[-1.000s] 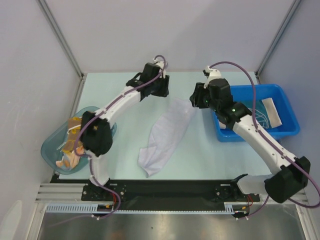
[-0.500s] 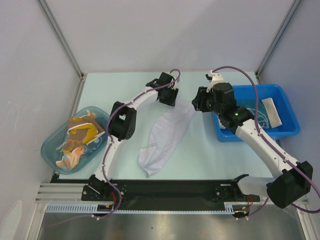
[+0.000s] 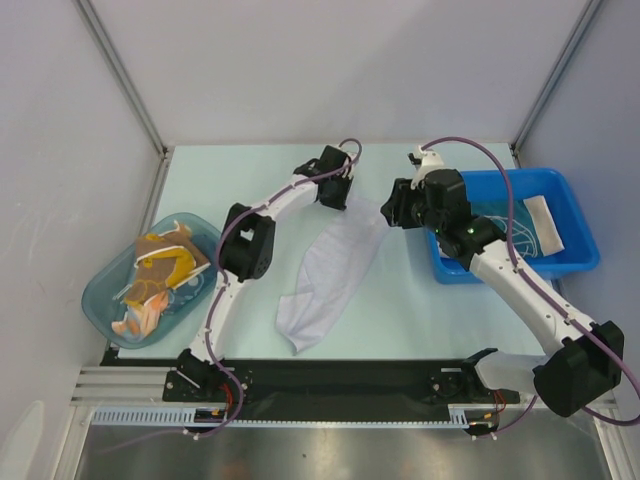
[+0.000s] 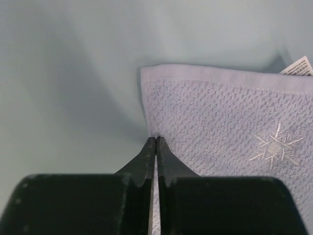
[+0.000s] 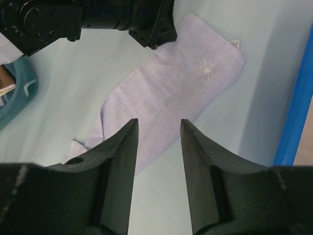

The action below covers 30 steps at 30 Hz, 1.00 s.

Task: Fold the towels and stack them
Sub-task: Flatten out the crumpled towel

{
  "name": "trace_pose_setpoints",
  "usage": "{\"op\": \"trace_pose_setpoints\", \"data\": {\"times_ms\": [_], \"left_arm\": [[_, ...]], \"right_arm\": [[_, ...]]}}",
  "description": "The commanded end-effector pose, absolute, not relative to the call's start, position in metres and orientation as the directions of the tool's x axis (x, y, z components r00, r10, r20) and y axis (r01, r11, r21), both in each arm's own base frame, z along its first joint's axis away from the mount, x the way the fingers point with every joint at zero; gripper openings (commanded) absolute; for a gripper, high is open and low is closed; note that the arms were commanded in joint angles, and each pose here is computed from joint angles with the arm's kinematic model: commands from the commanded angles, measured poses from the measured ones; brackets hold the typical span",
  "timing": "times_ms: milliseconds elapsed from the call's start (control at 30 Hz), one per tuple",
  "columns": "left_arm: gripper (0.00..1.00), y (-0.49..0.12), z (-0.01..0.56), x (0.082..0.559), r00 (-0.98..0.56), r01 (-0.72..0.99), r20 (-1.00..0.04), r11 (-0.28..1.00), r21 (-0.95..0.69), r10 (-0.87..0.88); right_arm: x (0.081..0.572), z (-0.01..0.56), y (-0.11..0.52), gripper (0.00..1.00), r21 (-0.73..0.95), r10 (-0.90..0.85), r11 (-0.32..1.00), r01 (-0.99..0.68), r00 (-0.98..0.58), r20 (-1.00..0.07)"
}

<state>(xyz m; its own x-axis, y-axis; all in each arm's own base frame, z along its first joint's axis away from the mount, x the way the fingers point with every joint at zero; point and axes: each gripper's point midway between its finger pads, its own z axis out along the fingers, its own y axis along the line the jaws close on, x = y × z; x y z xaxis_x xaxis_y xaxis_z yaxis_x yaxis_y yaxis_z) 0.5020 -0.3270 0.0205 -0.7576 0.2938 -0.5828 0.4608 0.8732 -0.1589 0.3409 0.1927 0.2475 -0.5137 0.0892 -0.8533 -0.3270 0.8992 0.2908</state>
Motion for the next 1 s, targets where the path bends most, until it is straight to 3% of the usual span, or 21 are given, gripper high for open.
{"op": "trace_pose_setpoints", "data": {"times_ms": [0,100,133,167,233,267,333,433,767,967], "left_arm": [[0.00,-0.332,-0.003,0.467,-0.814,0.433,-0.491,0.887,-0.159,0.310],[0.00,-0.306,0.008,0.448,-0.860,0.338,-0.446,0.931,-0.135,0.247],[0.00,-0.300,0.046,0.447,-0.840,0.319,-0.502,0.936,-0.151,0.206],[0.00,-0.279,0.029,0.421,-0.885,0.249,-0.438,0.956,-0.158,0.158],[0.00,-0.255,0.080,0.421,-0.851,0.190,-0.522,0.956,-0.222,0.048],[0.00,-0.237,0.068,0.401,-0.875,0.142,-0.484,0.961,-0.236,0.011],[0.00,-0.217,0.110,0.403,-0.827,0.122,-0.558,0.946,-0.302,-0.072],[0.00,-0.190,0.120,0.394,-0.823,0.085,-0.557,0.944,-0.319,-0.114],[0.00,-0.142,0.102,0.386,-0.851,0.023,-0.513,0.967,-0.256,-0.116],[0.00,-0.114,0.072,0.362,-0.901,-0.091,-0.412,0.987,-0.135,-0.140]], "right_arm": [[0.338,0.264,0.193,0.45,0.316,0.126,0.885,-0.343,-0.475,-0.871],[0.341,0.259,0.196,0.46,0.327,0.130,0.881,-0.343,-0.488,-0.863],[0.342,0.256,0.198,0.46,0.336,0.133,0.878,-0.340,-0.501,-0.855],[0.344,0.252,0.200,0.45,0.339,0.130,0.878,-0.338,-0.514,-0.848],[0.353,0.243,0.206,0.45,0.344,0.123,0.881,-0.325,-0.544,-0.830],[0.357,0.237,0.207,0.45,0.345,0.122,0.884,-0.314,-0.558,-0.821],[0.370,0.231,0.211,0.45,0.345,0.121,0.891,-0.296,-0.576,-0.808],[0.388,0.213,0.221,0.44,0.352,0.120,0.893,-0.282,-0.604,-0.788],[0.454,0.147,0.275,0.44,0.385,0.022,0.850,-0.358,-0.707,-0.707],[0.466,0.095,0.317,0.47,0.441,-0.058,0.796,-0.415,-0.777,-0.626]]}}
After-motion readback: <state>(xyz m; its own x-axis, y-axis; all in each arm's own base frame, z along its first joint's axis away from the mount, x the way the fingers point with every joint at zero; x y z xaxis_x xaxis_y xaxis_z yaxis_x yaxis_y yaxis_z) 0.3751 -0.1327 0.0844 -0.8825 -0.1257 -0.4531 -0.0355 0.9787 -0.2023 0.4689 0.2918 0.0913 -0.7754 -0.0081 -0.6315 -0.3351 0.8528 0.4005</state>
